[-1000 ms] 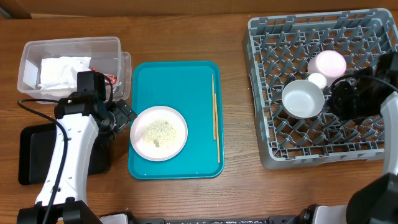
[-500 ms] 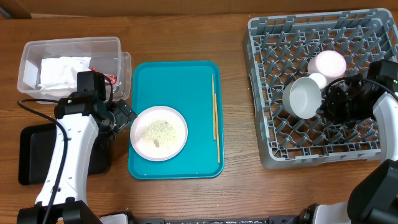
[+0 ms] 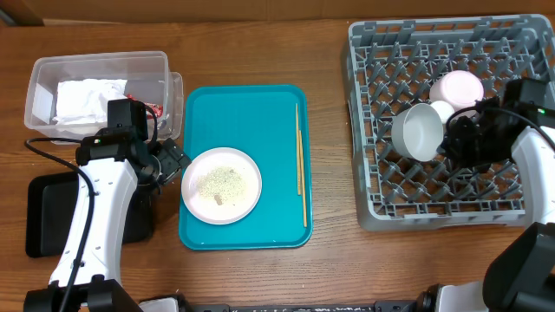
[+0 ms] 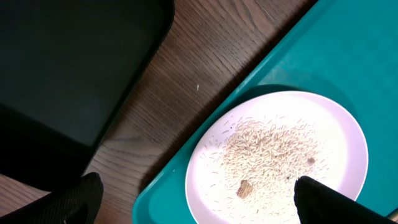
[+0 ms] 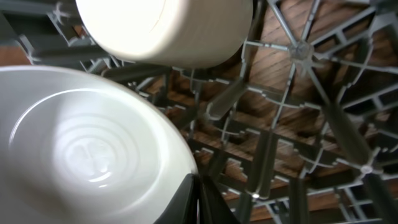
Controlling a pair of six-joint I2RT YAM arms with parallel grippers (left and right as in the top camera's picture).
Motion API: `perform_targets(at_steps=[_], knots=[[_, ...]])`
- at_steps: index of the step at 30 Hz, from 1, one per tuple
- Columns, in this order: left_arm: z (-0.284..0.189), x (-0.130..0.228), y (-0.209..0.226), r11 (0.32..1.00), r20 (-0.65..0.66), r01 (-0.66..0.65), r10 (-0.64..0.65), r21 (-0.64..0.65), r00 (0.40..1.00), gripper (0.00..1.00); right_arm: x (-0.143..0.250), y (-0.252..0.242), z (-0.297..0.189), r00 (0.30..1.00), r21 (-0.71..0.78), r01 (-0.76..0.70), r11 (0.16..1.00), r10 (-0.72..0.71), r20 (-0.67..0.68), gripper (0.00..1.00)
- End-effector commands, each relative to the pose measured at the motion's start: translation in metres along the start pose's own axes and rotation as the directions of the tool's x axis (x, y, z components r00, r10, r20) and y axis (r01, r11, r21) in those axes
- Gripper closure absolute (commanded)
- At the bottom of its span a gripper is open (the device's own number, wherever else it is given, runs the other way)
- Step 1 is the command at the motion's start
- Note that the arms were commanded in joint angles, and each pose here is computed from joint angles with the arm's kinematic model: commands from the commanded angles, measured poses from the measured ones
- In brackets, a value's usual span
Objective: Sort waste into correct bins and load items into the dishwasher
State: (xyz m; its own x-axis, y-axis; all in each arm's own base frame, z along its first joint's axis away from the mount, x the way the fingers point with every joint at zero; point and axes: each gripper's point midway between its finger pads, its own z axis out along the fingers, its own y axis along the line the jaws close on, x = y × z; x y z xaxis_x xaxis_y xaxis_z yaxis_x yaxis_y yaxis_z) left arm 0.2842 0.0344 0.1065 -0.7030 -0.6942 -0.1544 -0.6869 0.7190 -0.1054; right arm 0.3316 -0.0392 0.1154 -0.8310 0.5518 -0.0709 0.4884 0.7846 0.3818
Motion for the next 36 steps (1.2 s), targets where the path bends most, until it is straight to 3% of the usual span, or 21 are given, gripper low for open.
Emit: perform_targets(at_steps=[1,14,21,26,32,36], knots=[[-0.001,0.0,0.001,1.0,0.0,0.017,-0.017,0.001,1.0,0.0,0.008,0.015,0.011,1.0,0.046,0.001,0.999,-0.001,-0.005,0.96],[-0.001,0.0,0.001,1.0,0.0,0.017,-0.017,0.001,1.0,0.0,0.015,0.027,0.048,0.998,0.097,0.006,0.995,-0.001,-0.056,0.96],[-0.001,0.0,0.001,1.0,0.001,0.017,-0.017,0.001,1.0,0.0,0.017,0.027,0.041,0.999,0.097,0.0,0.995,0.005,-0.053,0.96],[-0.001,0.0,0.001,1.0,0.0,0.017,-0.017,0.001,1.0,0.0,0.012,0.041,0.011,1.0,0.057,0.003,0.998,-0.004,0.02,0.96],[-0.001,0.0,0.001,1.0,0.0,0.017,-0.017,0.001,1.0,0.0,-0.003,0.084,-0.064,0.972,-0.064,0.087,0.994,-0.07,0.223,0.96],[-0.001,0.0,0.001,1.0,0.0,0.017,-0.017,0.001,1.0,0.0,-0.013,0.099,-0.086,0.946,-0.113,0.129,0.985,-0.088,0.312,0.96]])
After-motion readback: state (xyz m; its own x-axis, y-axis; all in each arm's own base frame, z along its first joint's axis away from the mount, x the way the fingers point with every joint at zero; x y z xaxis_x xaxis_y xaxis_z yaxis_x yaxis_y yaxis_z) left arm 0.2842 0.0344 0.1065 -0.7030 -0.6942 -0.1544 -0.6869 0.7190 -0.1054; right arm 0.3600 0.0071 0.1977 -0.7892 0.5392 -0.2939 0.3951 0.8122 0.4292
